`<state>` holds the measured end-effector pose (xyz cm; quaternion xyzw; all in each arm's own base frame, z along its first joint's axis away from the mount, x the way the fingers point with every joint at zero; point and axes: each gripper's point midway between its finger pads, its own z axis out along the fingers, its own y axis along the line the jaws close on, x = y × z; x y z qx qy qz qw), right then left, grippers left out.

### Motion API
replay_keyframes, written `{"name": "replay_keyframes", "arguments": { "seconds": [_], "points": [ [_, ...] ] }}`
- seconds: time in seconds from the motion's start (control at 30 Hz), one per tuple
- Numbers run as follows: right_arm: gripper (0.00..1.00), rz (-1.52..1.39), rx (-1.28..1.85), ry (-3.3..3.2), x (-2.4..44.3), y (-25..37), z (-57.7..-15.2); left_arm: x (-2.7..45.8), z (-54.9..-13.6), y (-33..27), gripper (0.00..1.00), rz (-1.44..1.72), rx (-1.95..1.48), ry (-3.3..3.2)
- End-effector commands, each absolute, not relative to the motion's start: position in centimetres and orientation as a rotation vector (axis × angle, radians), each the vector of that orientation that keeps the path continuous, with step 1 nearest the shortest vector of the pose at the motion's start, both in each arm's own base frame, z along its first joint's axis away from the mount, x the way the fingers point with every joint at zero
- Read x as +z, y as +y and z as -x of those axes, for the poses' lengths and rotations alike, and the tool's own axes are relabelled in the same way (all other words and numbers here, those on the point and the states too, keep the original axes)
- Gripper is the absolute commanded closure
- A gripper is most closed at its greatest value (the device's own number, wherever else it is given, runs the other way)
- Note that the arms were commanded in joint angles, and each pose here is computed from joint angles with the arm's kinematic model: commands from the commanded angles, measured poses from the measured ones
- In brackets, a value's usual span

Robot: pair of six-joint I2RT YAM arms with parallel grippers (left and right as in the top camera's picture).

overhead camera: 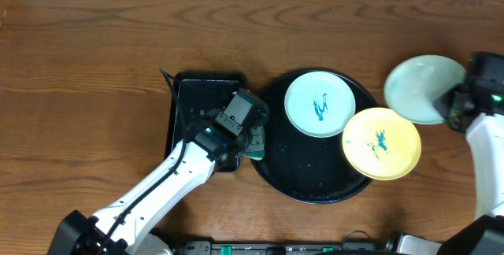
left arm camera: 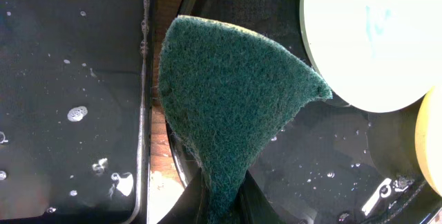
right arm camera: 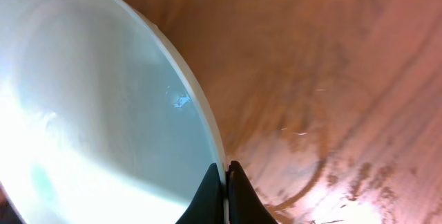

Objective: Clean dirty plates on tray and stack at the side
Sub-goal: 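Carry the pale green plate right off the tray with the right gripper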

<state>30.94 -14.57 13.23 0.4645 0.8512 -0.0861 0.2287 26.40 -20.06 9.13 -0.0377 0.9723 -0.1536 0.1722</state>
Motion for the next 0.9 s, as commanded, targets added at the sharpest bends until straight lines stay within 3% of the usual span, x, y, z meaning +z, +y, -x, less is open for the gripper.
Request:
{"name": "replay_keyframes", "arguments": {
  "seconds": [0.0,0.3,0.67,0.7,0.83,0.87],
  "points": [
    [0.99,-1.4,-0.211,2.277,13.7,-17.3,-29.6,8.6,-26.3,-19.5,0.89,0.109,-0.405,2.768],
    [0.99,-1.584,-0.26,2.256,9.7,-20.6,-26.3,8.6,-26.3,-19.5,0.88,0.109,-0.405,2.769],
    [0.99,-1.603,-0.22,2.272,8.3,-20.8,-26.7,8.6,-26.3,-19.5,0.89,0.108,-0.405,2.769],
    [0.95,-1.601,-0.21,2.274,8.2,-20.7,-26.9,8.6,-26.3,-19.5,0.89,0.108,-0.405,2.769],
    [0.5,-1.569,-0.055,2.295,8.1,-19.2,-28.2,8.6,-26.3,-19.5,0.88,0.108,-0.405,2.769],
    [0.46,-1.532,0.004,2.322,8.0,-18.6,-28.7,8.6,-26.3,-19.5,0.89,0.108,-0.405,2.769]
  ]
}}
